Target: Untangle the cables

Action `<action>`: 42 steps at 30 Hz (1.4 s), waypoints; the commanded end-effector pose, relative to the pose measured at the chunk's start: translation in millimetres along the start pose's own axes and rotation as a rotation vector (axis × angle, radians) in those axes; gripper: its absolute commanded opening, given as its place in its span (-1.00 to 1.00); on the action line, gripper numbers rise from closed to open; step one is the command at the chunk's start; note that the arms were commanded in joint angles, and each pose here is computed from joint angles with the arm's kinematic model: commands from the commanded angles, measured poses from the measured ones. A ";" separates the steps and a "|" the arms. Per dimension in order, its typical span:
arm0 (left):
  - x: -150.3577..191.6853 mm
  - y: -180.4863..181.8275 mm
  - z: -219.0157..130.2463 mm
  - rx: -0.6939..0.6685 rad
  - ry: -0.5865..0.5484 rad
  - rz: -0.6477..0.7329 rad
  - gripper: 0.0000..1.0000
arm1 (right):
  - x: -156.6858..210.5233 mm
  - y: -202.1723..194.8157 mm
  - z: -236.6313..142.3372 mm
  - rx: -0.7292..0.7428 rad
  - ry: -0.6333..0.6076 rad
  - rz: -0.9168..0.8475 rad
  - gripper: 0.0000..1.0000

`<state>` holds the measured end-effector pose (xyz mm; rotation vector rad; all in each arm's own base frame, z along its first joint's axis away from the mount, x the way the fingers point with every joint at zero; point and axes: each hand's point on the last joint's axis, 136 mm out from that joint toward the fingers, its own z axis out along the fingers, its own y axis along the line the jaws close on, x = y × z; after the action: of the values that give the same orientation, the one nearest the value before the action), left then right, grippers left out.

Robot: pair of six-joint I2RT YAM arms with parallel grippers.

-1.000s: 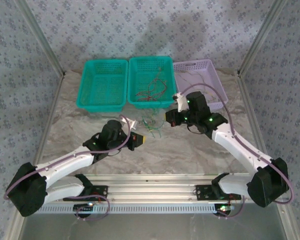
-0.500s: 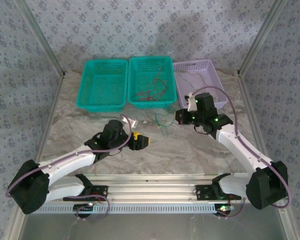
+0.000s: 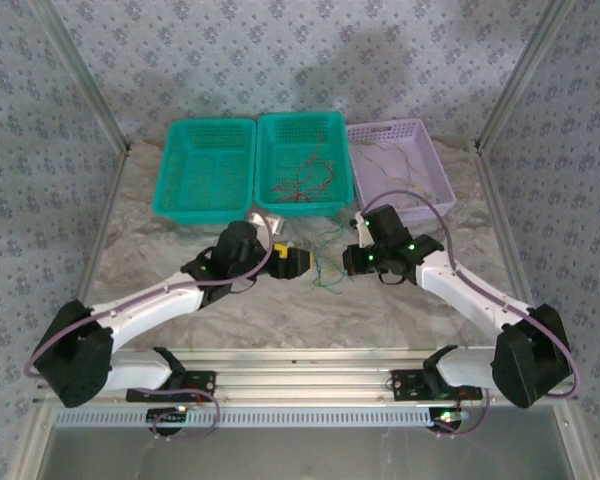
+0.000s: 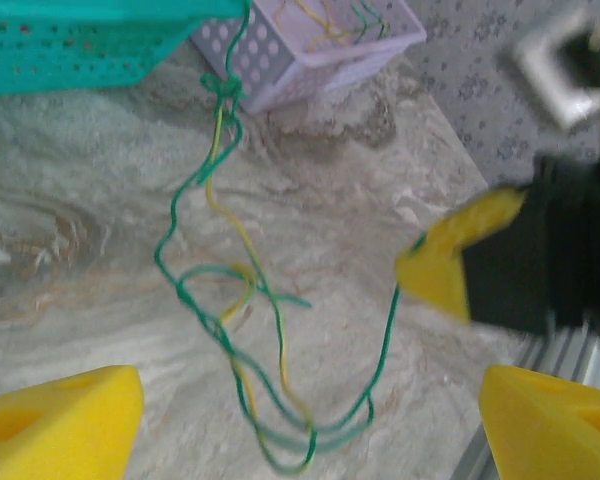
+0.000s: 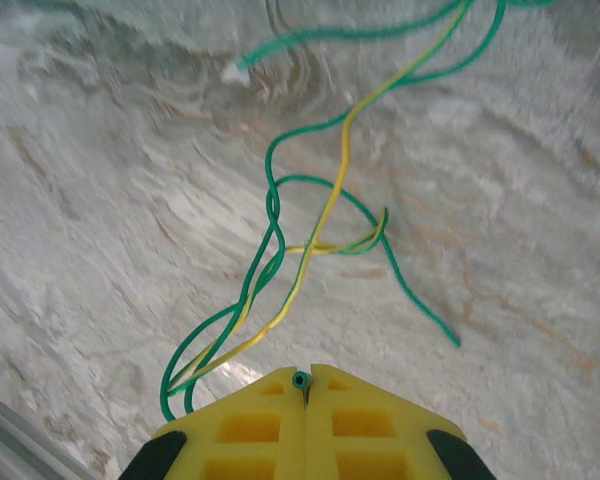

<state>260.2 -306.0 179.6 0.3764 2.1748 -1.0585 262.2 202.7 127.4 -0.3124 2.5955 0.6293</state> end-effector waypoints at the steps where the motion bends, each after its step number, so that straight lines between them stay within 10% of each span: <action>1: -15.6 0.4 14.5 -0.045 0.000 -0.017 0.76 | 17.1 -8.7 0.9 0.032 0.030 -0.009 -1.00; 22: -33.8 38.3 127.4 -0.227 0.141 -0.083 0.72 | 20.9 6.4 -4.5 -0.057 0.006 -0.024 -1.00; 42: -48.0 54.9 152.7 -0.349 0.122 -0.021 -0.11 | 21.1 13.1 -15.4 -0.090 -0.023 -0.040 -1.00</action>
<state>384.0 -384.4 104.8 0.2657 2.4489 -0.6808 241.8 201.7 136.7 -0.3488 2.5333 0.7047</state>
